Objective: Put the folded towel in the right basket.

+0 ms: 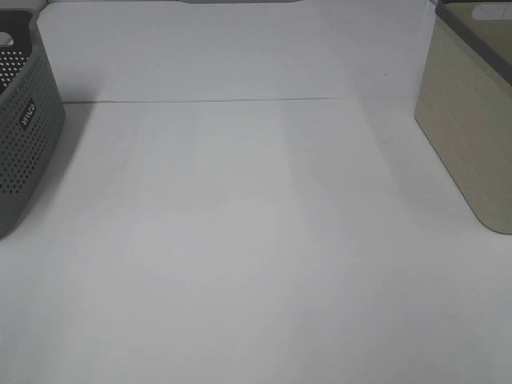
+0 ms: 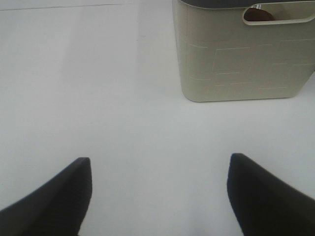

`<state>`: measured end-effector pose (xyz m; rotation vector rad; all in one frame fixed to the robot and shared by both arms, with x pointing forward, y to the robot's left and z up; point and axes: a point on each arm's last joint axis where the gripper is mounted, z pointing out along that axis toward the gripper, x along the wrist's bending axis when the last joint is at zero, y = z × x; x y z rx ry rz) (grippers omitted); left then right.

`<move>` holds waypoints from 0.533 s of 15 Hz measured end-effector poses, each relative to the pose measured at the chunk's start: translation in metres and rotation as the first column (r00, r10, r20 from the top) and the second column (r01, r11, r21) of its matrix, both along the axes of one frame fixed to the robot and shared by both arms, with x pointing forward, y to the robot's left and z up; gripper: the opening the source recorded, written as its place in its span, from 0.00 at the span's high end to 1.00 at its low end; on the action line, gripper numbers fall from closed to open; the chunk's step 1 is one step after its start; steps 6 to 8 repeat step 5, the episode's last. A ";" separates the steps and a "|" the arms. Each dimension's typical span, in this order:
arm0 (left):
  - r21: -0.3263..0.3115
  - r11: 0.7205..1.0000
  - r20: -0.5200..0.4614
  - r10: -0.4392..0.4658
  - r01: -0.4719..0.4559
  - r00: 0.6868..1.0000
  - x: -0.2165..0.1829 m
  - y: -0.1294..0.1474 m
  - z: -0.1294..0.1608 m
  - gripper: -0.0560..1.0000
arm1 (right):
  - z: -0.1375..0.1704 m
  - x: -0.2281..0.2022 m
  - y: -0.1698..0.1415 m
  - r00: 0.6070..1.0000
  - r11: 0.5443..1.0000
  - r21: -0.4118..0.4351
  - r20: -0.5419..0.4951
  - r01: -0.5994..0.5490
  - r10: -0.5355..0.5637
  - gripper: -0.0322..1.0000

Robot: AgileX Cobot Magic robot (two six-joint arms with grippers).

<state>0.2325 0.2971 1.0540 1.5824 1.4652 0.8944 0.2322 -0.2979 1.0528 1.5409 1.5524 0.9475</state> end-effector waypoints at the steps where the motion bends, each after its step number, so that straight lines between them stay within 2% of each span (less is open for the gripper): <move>1: 0.000 1.000 0.000 0.000 0.000 1.000 0.000 0.000 0.000 0.12 | 0.000 0.000 0.000 1.000 1.000 0.000 0.000 0.000 0.000 0.27; 8: 0.000 1.000 0.000 0.000 0.000 1.000 0.000 0.000 0.000 0.12 | 0.000 0.000 0.000 1.000 1.000 0.000 0.001 0.000 0.000 0.27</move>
